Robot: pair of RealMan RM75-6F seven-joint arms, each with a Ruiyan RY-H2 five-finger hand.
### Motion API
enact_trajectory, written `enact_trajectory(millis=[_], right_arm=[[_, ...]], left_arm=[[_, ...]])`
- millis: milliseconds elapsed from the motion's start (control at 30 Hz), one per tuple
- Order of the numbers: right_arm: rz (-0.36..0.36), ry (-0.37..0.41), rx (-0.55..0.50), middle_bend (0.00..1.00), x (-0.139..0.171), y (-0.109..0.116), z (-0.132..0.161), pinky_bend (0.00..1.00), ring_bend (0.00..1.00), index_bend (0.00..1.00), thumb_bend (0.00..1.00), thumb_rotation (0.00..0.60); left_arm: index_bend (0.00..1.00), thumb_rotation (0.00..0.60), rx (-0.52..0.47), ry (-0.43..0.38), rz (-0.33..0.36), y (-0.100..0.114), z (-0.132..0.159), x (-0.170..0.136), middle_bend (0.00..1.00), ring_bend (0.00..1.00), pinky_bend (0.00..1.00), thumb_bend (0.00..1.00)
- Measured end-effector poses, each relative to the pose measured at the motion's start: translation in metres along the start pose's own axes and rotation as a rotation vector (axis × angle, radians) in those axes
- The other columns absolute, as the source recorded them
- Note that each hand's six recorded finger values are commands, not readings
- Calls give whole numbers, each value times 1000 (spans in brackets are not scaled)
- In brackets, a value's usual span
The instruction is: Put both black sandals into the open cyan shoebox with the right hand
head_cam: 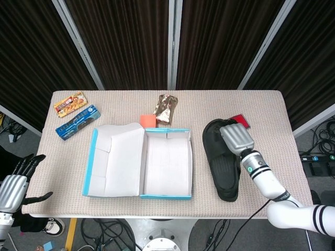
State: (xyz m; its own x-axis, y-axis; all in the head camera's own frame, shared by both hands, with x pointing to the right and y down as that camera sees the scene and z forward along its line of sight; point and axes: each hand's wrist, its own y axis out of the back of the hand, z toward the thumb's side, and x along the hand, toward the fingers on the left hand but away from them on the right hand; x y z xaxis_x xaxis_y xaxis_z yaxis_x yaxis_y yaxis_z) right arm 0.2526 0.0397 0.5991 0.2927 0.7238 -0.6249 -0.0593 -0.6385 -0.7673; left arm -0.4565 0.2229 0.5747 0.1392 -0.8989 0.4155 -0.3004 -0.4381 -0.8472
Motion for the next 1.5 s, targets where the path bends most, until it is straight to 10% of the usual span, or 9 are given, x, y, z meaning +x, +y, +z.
enact_trajectory(millis=[500,900,1500], right_arm=[[-126,181,-119,497,10,41,55,270,228,555,38,600],[-169,327,-433,501,-19,17,111,360,236,560,46,600],[-142,363,-920,501,-52,-39,105,367,239,565,59,600]], left_arm=[[85,600,-7,3,13,4,0,0,89,0,82,70],[84,600,-6,20,25,9,-6,-3,89,0,82,71],[84,600,77,26,45,10,-15,-1,98,0,82,71]])
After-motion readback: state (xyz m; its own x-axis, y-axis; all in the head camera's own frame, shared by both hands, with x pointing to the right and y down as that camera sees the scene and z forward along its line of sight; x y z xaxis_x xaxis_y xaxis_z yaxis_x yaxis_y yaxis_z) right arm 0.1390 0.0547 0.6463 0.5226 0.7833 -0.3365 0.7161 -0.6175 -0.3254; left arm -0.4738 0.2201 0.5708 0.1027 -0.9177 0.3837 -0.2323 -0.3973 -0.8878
